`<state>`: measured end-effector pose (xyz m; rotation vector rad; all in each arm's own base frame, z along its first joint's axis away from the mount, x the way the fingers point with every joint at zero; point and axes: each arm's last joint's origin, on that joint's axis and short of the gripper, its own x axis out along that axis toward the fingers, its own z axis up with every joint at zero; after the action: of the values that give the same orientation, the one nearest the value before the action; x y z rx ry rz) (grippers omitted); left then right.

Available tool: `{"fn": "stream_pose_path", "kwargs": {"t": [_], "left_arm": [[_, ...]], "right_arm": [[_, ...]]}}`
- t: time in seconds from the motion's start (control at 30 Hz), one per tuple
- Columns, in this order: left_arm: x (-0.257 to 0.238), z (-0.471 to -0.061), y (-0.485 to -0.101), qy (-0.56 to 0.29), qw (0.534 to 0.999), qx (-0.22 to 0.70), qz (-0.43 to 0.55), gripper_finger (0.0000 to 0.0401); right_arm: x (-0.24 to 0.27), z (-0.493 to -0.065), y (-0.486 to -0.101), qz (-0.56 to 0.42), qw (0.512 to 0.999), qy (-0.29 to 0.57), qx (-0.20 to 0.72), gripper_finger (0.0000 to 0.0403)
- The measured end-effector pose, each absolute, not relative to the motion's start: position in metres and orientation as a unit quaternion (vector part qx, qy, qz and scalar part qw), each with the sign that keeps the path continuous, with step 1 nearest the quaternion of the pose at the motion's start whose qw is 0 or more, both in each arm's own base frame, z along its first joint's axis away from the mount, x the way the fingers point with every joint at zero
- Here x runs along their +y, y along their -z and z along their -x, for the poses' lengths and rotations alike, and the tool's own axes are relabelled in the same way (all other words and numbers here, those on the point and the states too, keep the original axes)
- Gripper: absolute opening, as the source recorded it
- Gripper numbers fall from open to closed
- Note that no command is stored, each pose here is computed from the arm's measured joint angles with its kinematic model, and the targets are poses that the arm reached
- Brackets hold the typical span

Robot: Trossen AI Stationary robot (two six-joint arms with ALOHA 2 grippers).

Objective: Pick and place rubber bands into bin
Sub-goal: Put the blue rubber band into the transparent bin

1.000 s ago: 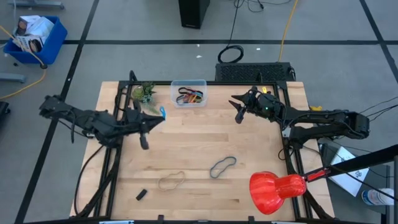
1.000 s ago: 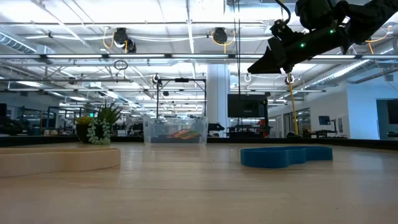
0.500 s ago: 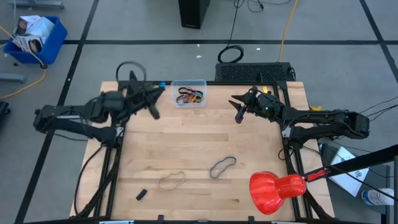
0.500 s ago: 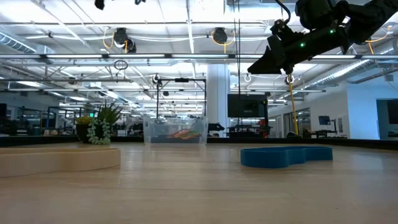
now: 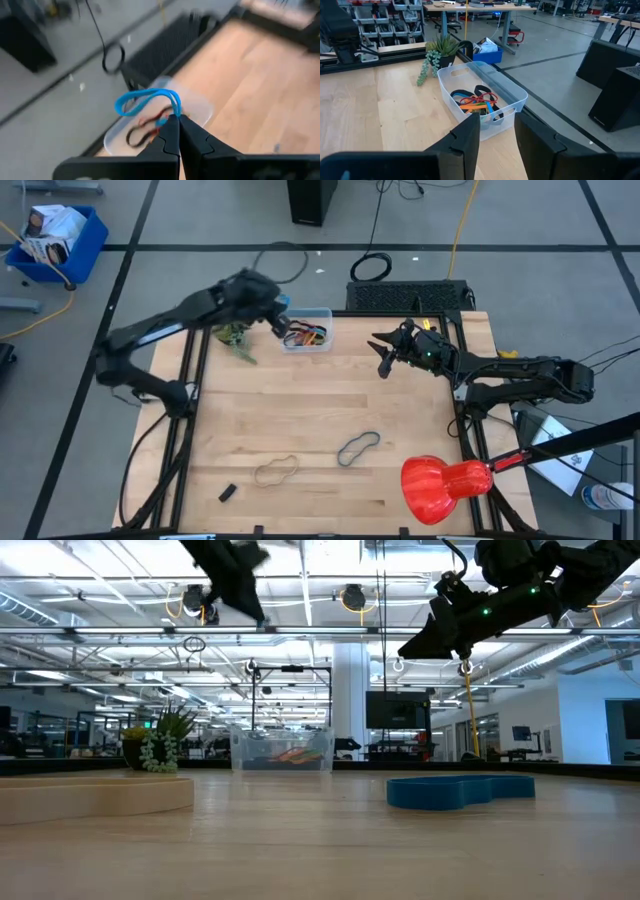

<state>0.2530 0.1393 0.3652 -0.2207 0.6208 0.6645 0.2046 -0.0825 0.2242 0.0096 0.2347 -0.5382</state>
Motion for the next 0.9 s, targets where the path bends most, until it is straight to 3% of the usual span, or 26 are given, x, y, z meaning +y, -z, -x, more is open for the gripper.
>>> {"fn": "stream_pose_path", "kwargs": {"t": [0.27, 0.5, 0.7, 0.9], "left_arm": [[0.193, -0.293, -0.283, -0.312, 0.842, 0.411, 0.157, 0.0], [0.21, -0.317, -0.216, -0.283, 0.804, 0.488, 0.187, 0.0], [0.213, -0.325, -0.191, -0.276, 0.791, 0.511, 0.193, 0.0002], [0.214, -0.325, -0.19, -0.271, 0.791, 0.509, 0.204, 0.0012]], "right_arm": [[-0.082, -0.205, -0.224, -0.005, 0.957, 0.265, 0.116, 0.0116], [-0.082, -0.204, -0.223, -0.005, 0.956, 0.265, 0.124, 0.0116], [-0.082, -0.204, -0.222, -0.006, 0.956, 0.265, 0.129, 0.0116], [-0.082, -0.204, -0.222, -0.005, 0.956, 0.265, 0.129, 0.0116]]}}
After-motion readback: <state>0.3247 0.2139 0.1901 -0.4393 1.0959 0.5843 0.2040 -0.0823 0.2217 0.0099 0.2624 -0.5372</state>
